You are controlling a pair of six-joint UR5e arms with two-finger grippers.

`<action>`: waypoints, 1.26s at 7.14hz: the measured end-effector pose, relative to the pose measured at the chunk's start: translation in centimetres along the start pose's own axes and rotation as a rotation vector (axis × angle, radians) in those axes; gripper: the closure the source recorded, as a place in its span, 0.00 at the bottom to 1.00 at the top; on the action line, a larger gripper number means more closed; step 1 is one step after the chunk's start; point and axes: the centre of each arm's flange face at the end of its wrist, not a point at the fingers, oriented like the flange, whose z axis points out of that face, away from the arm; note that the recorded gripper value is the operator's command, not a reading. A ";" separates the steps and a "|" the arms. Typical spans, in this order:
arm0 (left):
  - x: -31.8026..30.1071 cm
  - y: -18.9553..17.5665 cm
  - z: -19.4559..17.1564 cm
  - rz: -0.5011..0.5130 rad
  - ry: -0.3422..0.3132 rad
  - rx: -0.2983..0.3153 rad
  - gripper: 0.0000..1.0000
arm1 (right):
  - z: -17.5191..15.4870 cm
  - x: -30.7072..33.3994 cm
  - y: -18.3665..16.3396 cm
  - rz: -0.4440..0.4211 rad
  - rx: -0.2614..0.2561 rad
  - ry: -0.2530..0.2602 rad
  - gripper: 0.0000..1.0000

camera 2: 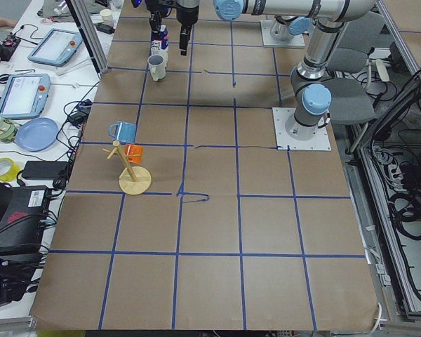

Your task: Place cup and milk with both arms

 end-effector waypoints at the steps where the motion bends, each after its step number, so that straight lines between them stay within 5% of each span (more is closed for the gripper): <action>1: 0.0 0.0 0.0 0.000 0.000 0.000 0.00 | 0.0 0.0 0.1 0.000 0.002 0.001 0.00; 4: 0.0 0.0 0.0 -0.001 0.000 0.000 0.00 | -7.2 -0.1 3.4 -0.003 0.055 0.007 0.00; 7: 0.0 0.0 0.1 -0.003 0.000 0.000 0.00 | -17.8 1.5 11.7 -0.088 0.073 0.103 0.01; 9: 0.0 0.0 0.0 -0.005 0.000 0.000 0.00 | -20.5 4.6 19.2 -0.153 0.059 0.187 0.00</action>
